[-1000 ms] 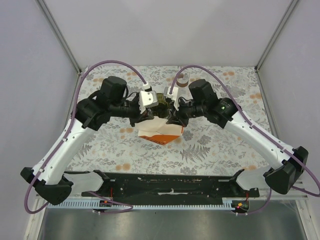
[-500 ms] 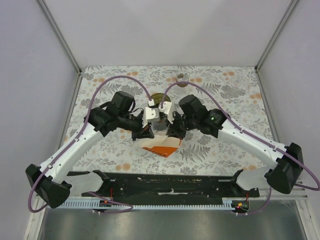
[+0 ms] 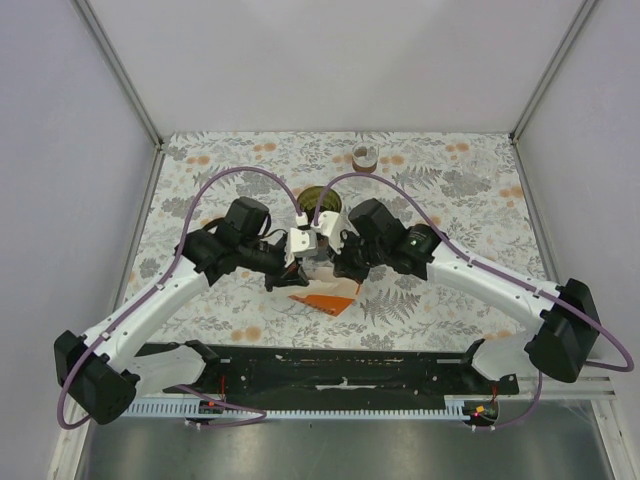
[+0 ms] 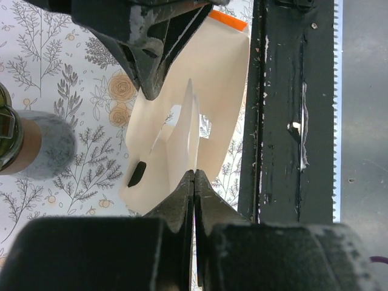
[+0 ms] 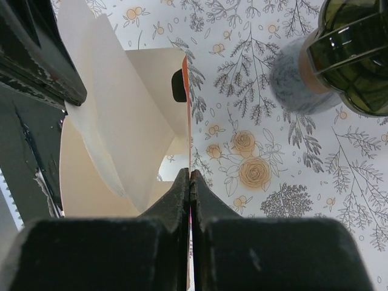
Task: Place the coffee filter in the dripper
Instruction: Place the coffee filter holder at the center of the board, then adjust the coffee filter.
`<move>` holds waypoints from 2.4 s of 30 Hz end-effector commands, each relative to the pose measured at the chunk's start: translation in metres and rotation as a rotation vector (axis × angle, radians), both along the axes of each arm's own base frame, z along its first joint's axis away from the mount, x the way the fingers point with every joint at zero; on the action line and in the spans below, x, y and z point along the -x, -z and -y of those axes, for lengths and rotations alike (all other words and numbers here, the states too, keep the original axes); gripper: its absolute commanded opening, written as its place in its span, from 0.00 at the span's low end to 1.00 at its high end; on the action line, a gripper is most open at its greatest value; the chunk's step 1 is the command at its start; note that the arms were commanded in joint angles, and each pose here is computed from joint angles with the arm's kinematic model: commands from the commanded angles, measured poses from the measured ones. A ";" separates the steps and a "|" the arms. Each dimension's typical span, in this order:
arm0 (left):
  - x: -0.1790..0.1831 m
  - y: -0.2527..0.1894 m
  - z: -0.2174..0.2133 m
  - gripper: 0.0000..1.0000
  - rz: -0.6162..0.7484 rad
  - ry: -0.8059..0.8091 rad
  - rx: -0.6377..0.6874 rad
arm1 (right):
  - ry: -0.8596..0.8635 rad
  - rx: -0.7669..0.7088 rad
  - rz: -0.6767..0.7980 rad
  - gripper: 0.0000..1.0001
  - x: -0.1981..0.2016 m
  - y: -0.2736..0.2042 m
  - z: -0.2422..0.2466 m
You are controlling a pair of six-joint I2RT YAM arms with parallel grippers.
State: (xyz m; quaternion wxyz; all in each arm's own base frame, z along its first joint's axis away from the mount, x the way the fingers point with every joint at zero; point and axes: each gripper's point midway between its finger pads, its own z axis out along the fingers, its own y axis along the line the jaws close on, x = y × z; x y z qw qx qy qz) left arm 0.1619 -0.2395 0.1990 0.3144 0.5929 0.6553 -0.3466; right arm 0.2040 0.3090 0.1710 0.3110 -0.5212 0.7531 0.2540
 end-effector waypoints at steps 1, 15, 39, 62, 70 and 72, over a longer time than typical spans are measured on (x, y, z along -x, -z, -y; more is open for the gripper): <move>-0.005 -0.005 0.010 0.02 0.072 0.057 0.058 | 0.029 0.012 0.025 0.03 -0.006 0.006 0.000; -0.002 0.019 0.005 0.02 0.084 0.090 0.031 | 0.037 0.044 0.026 0.20 -0.012 0.016 -0.005; 0.003 0.009 0.008 0.02 0.118 0.133 0.080 | -0.147 -0.153 0.152 0.42 0.032 -0.058 0.016; -0.010 -0.003 0.030 0.02 0.090 0.153 0.147 | -0.210 -0.232 0.039 0.41 0.028 -0.018 -0.008; -0.009 -0.006 0.032 0.02 0.074 0.154 0.164 | -0.207 -0.218 0.004 0.29 0.029 -0.007 -0.009; -0.009 -0.007 0.032 0.02 0.070 0.150 0.164 | -0.205 -0.214 0.000 0.14 0.029 -0.006 -0.008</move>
